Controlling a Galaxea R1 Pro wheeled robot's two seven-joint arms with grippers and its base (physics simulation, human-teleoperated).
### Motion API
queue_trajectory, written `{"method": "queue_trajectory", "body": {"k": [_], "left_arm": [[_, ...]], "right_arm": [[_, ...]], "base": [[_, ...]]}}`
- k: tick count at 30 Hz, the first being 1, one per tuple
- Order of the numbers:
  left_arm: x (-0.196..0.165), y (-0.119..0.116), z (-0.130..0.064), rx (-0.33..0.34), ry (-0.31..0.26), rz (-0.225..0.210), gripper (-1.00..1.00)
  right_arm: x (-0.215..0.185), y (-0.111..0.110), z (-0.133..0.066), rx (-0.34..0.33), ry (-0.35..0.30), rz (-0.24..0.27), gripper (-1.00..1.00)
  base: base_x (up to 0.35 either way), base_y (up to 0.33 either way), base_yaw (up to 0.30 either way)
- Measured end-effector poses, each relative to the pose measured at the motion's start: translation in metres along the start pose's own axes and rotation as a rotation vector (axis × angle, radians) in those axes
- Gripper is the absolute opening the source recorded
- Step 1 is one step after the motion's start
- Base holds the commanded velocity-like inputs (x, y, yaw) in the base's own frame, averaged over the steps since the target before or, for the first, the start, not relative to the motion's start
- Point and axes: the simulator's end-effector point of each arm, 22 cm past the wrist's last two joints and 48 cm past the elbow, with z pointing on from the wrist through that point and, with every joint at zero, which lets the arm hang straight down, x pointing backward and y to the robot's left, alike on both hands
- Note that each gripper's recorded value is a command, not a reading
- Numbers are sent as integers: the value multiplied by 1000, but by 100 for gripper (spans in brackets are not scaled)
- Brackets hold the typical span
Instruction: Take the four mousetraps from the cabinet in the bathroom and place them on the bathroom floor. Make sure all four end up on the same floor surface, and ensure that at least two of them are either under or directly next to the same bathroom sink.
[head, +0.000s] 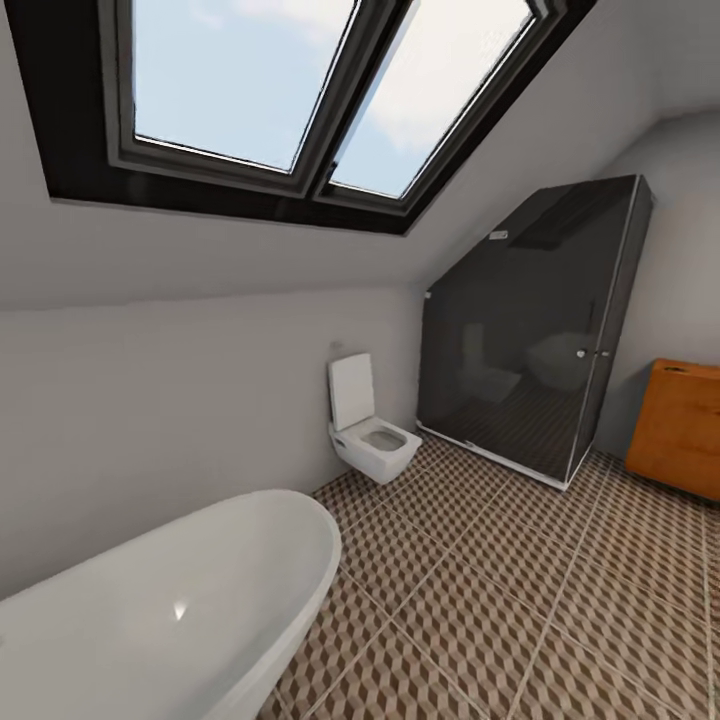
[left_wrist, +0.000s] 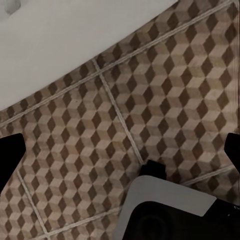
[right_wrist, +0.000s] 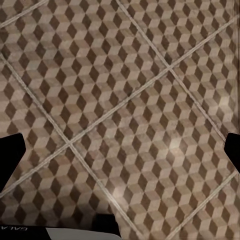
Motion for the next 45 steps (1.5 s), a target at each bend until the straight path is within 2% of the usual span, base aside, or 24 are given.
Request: {"method": "queue_trajectory", "body": {"k": [9,45], "left_arm": [[-2,0,-1,1,-6,-2,100],[17,3,6,-11,41,12,100]], "right_arm": [[-3,0,-1,1,-5,0,100],[19,2,5,-5,46,3,100]], "base": [[0,0,-148],[0,0,26]]}}
